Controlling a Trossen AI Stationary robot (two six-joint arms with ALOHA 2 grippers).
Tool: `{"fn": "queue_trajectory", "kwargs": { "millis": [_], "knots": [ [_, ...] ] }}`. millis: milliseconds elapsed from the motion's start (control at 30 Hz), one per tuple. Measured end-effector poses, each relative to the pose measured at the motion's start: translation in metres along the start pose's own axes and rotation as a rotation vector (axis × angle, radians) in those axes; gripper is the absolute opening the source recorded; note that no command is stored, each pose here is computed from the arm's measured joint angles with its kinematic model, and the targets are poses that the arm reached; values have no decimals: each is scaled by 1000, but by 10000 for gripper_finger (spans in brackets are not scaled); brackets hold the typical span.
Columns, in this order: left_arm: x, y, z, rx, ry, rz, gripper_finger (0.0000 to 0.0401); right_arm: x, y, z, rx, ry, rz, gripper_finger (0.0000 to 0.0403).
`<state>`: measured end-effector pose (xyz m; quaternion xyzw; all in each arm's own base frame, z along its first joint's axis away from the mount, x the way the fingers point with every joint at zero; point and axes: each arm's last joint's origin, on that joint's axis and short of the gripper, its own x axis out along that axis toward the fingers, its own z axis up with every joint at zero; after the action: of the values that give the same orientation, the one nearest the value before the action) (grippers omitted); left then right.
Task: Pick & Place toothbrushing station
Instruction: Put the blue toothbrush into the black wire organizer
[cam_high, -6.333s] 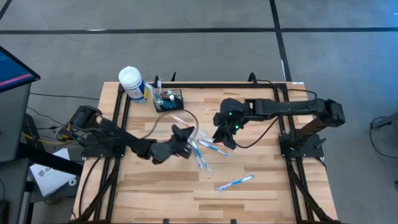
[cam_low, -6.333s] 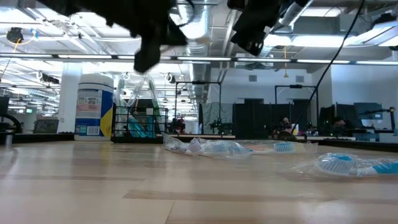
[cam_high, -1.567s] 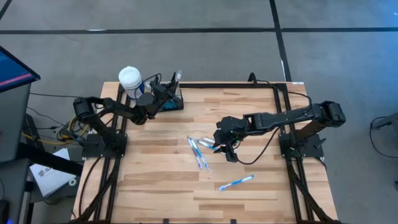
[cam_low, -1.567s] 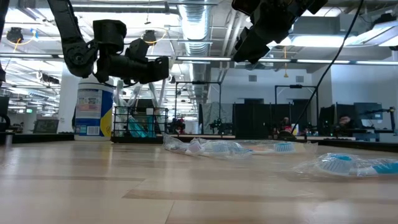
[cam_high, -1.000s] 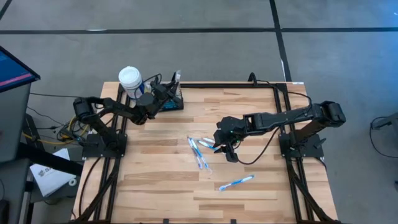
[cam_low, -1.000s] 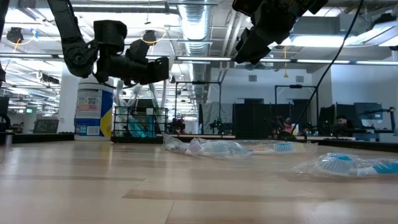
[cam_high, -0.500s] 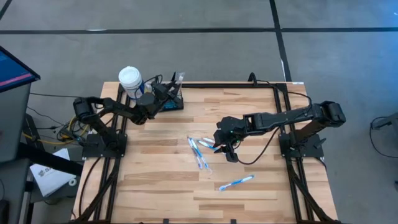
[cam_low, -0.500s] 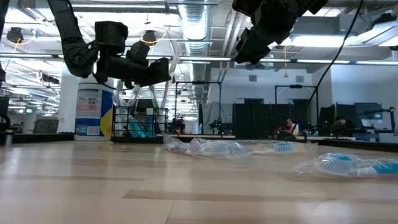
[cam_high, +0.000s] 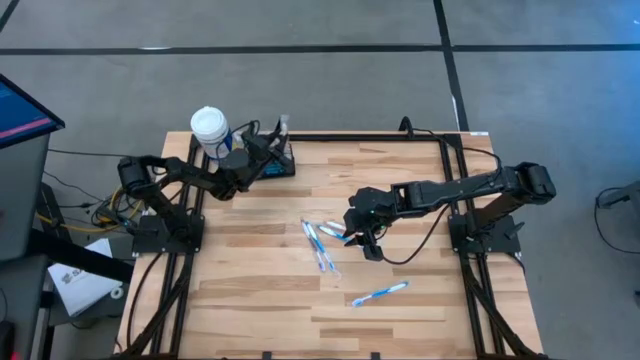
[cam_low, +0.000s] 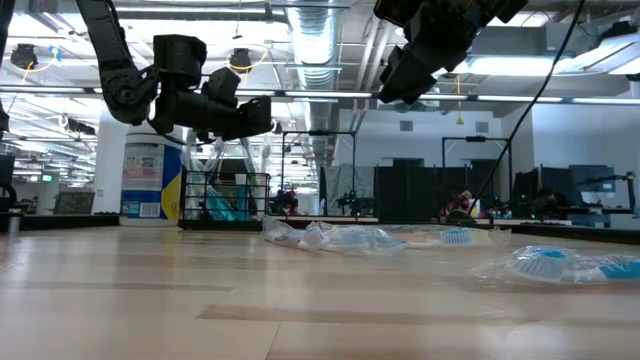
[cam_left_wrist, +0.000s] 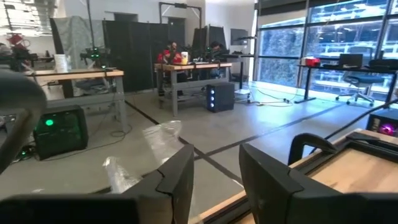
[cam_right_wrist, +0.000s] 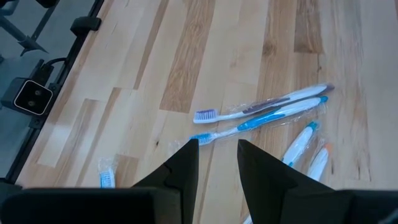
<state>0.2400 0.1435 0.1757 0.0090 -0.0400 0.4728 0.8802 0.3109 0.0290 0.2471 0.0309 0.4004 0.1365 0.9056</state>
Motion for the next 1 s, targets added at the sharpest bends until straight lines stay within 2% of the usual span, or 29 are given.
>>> {"fn": "queue_trajectory", "kwargs": {
  "millis": [200, 467, 700, 1000],
  "knots": [
    [-2, -2, 3, -5, -8, -4, 115, 0, 0, -1, 3, 10, 0, 102],
    [-17, -9, 39, -77, -123, -58, 116, 0, 0, -2, 12, 15, 0, 102],
    [-37, -25, 58, -84, -122, -234, 108, 0, 0, -6, 72, 65, -4, 102],
    [-64, -55, 60, -89, -92, -411, 106, -1, 3, -18, 181, 178, -60, 102]
  ]
}}
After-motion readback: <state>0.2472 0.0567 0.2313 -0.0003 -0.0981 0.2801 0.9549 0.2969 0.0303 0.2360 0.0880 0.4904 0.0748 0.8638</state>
